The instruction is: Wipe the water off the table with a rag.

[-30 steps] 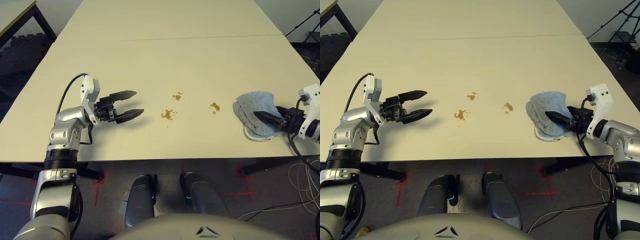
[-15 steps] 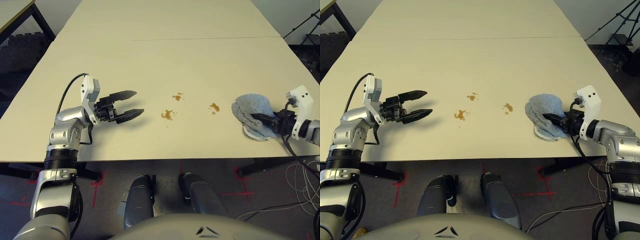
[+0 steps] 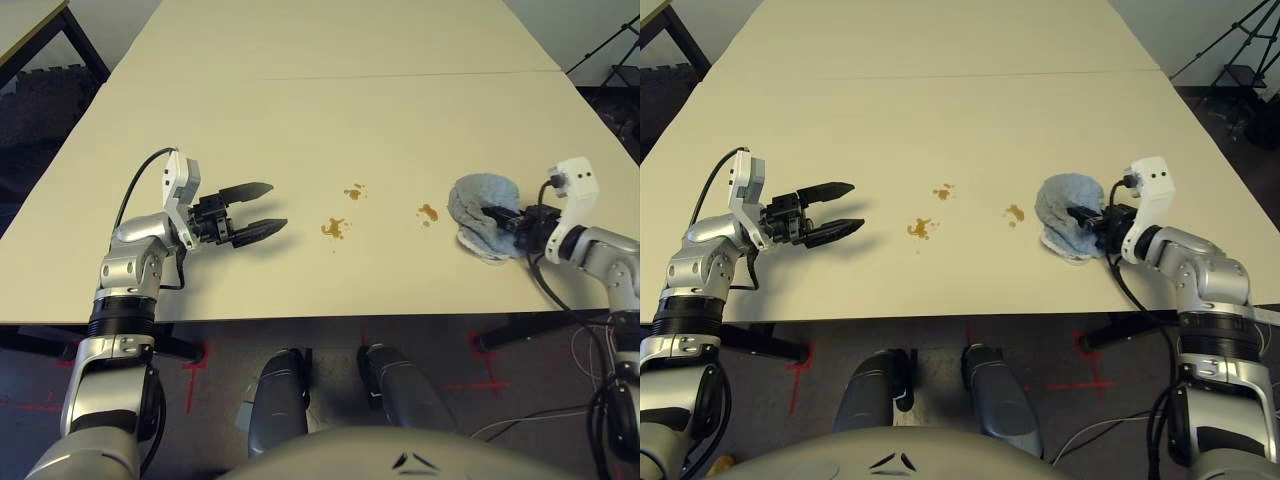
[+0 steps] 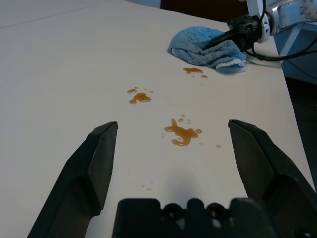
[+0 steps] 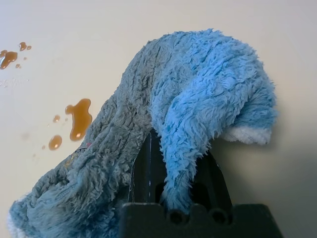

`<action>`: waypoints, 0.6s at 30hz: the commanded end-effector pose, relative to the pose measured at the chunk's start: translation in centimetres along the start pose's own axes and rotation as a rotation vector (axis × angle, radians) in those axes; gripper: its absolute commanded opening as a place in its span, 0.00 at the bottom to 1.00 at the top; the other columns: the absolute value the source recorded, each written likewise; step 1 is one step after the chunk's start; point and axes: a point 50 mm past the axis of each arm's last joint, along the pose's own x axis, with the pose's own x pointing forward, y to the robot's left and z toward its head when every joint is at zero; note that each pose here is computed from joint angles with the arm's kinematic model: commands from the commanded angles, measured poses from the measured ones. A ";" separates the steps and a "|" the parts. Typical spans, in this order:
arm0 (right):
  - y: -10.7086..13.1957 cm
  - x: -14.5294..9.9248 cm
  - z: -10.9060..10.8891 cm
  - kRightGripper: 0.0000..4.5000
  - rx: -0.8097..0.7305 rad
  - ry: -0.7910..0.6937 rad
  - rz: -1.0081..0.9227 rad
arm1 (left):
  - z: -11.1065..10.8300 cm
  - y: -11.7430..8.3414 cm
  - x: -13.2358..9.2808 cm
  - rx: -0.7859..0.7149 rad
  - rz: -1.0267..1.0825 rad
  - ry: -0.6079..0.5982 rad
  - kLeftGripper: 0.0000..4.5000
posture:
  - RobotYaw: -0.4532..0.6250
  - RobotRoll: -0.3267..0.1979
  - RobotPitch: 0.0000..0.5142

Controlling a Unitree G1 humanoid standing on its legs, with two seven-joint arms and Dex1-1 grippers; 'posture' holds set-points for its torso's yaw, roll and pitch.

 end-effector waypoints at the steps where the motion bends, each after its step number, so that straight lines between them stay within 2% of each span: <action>1: 1.5 1.6 -1.1 0.03 0.001 0.052 0.024 | -0.1 0.0 -0.1 0.006 -0.011 0.022 1.00 | 0.21 0.62 0.28; 9: 5.1 4.5 -1.8 0.03 0.013 0.063 0.123 | -0.2 -0.1 -0.1 0.011 -0.005 0.018 1.00 | 0.23 0.62 0.25; 15: 7.0 6.1 -1.8 0.03 0.012 0.063 0.166 | -0.2 -0.1 0.0 0.013 -0.006 0.015 1.00 | 0.23 0.62 0.24; 18: 7.2 6.4 -1.6 0.03 0.009 0.059 0.166 | -0.2 -0.1 0.0 0.013 -0.007 0.015 1.00 | 0.23 0.62 0.25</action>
